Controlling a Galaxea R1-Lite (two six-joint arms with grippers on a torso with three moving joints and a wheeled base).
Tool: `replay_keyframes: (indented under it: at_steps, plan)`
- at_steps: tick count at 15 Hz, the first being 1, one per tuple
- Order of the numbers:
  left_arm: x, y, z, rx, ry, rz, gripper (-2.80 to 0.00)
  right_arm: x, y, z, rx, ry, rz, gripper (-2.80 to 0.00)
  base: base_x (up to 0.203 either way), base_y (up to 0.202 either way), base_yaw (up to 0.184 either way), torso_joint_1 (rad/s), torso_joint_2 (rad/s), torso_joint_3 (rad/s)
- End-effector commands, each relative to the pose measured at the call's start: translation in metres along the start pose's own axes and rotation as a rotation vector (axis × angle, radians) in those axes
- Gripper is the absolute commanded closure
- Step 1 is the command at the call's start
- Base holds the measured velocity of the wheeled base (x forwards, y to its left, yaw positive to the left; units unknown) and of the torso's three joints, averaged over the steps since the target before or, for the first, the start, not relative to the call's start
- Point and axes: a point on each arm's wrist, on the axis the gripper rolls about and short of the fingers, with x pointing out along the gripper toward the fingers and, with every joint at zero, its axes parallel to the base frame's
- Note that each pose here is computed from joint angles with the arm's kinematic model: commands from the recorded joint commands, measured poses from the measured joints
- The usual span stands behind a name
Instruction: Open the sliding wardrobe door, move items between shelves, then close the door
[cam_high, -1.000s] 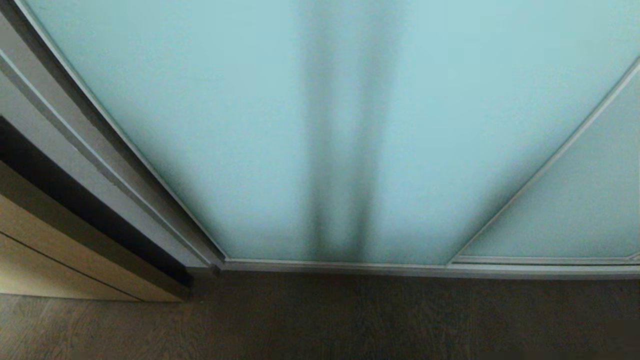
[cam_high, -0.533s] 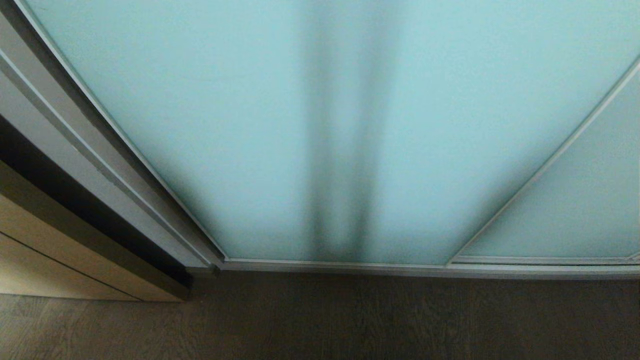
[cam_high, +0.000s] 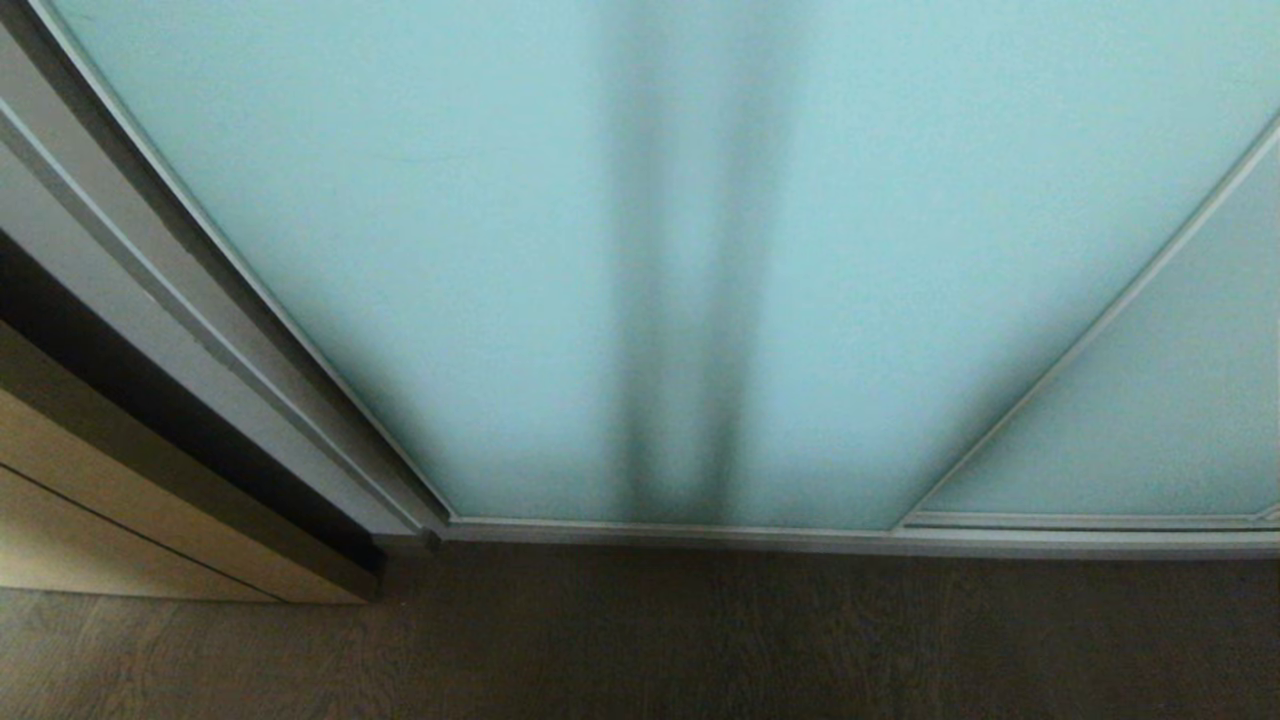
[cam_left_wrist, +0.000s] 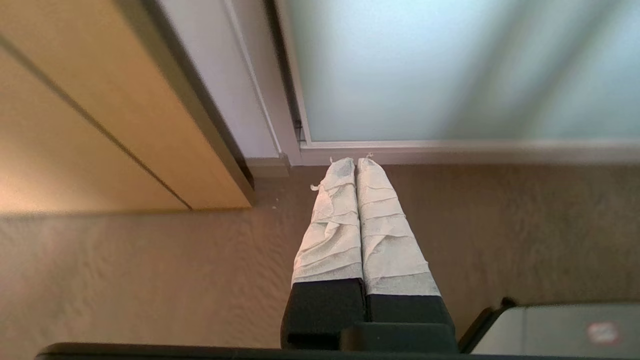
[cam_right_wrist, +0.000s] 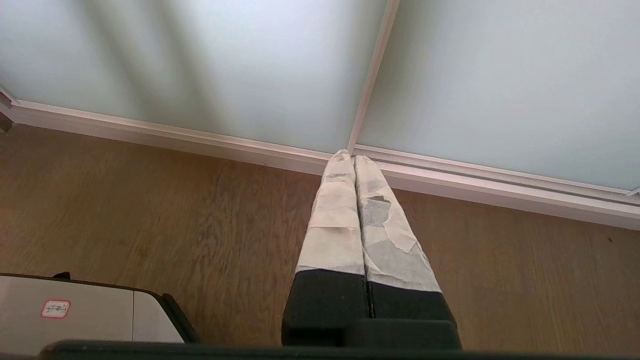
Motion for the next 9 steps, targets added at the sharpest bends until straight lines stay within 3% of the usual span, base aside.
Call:
replay_keyframes:
  at_steps: [1, 9]
  plan:
    - [0.0004, -0.0001, -0.0001, 0.008, 0.001, -0.004, 0.00, 0.0000, 0.0000, 0.0000, 0.000, -0.001, 0.002, 0.00, 0.000, 0.000, 0.000, 0.000, 0.00, 0.000]
    - [0.0004, 0.0003, 0.0001, -0.047, -0.001, 0.011, 0.00, 0.0001, 0.0000, -0.0003, 0.000, 0.001, 0.000, 0.00, 0.000, 0.000, 0.000, 0.000, 0.00, 0.000]
